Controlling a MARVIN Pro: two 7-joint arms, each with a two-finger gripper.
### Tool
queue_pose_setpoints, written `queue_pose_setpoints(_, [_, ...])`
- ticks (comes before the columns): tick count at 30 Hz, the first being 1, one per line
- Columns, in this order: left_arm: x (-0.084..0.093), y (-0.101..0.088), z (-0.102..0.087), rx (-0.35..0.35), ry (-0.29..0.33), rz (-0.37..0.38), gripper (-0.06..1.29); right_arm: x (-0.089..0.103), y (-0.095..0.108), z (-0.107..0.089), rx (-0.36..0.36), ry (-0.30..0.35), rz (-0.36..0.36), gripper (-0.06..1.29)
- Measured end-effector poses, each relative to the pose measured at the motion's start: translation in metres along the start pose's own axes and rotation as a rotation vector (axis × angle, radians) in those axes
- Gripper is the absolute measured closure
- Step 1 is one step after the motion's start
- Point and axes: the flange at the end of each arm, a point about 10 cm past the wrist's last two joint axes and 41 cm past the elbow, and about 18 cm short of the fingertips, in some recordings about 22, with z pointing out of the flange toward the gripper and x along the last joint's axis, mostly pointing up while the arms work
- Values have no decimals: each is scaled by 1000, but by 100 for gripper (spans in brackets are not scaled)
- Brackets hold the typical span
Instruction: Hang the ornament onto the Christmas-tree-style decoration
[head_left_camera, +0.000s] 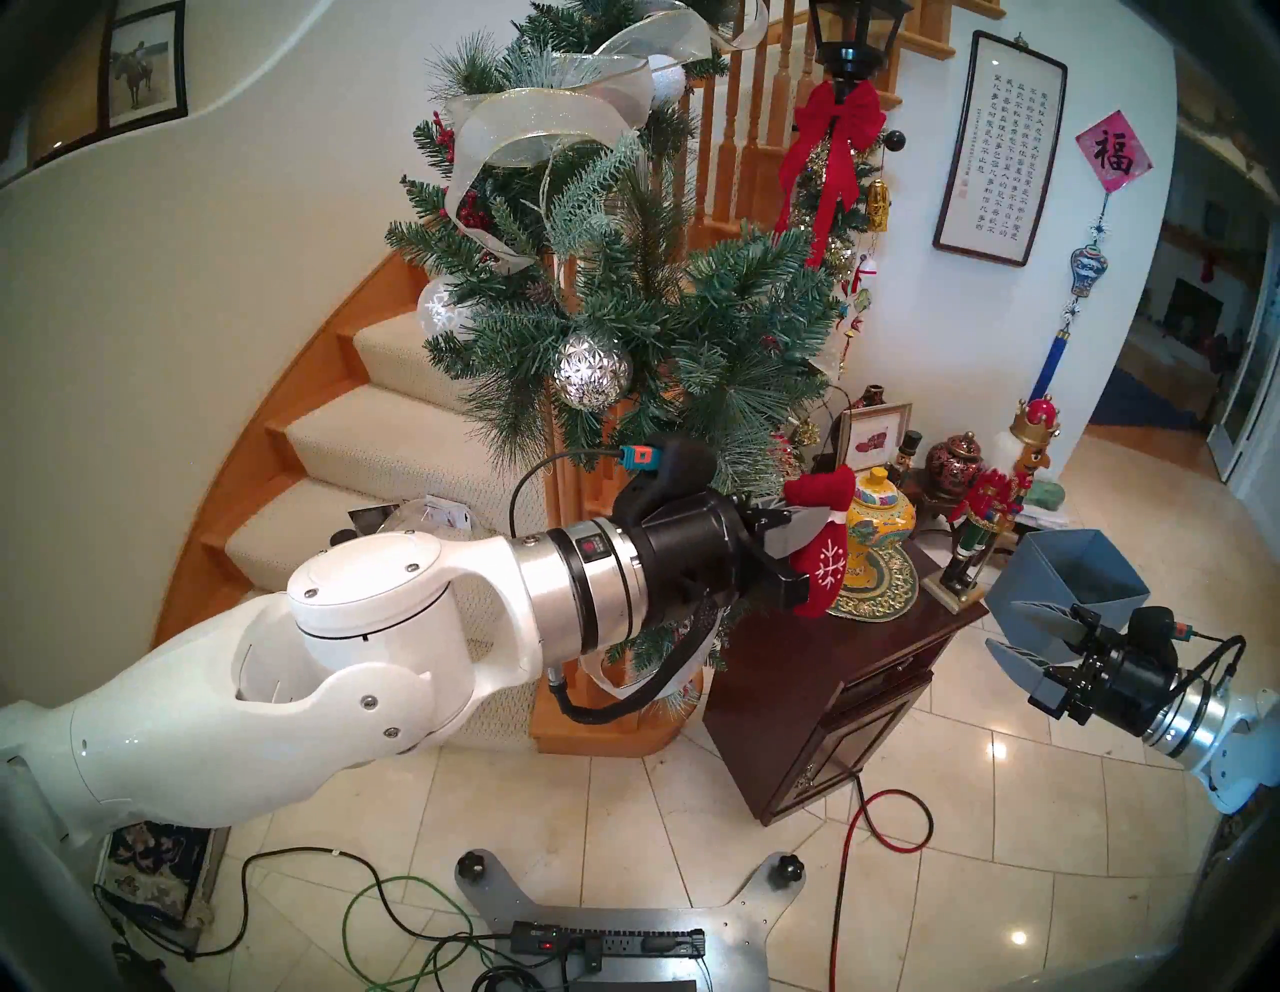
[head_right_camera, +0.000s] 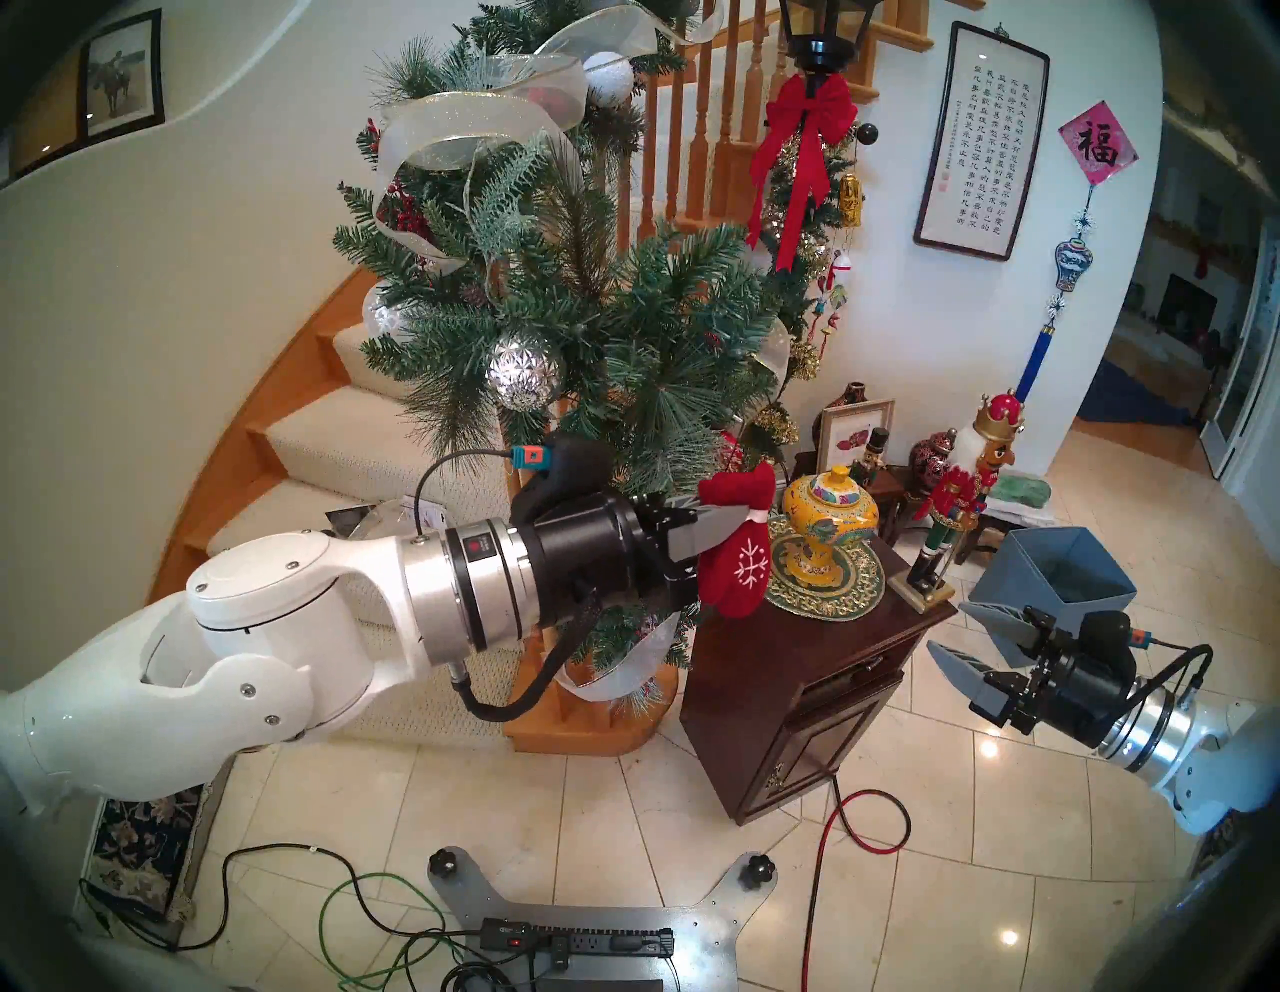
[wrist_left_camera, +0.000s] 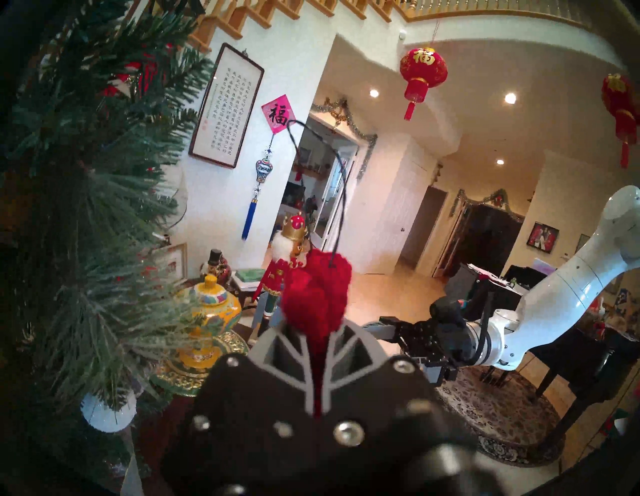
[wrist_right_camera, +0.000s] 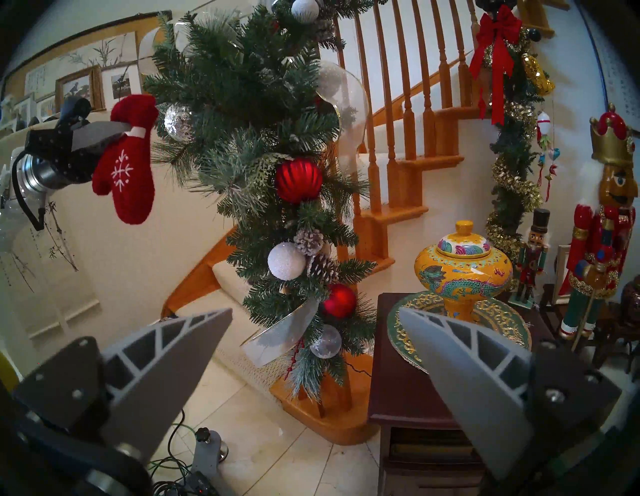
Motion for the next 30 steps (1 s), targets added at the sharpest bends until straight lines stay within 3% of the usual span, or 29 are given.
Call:
queue_pose_setpoints(13, [19, 0, 6, 24, 24, 29, 125, 0, 0, 0, 5, -3, -2, -2])
queue_pose_setpoints(30, [25, -6, 3, 55, 11, 14, 125, 0, -1, 0, 12, -7, -7, -2])
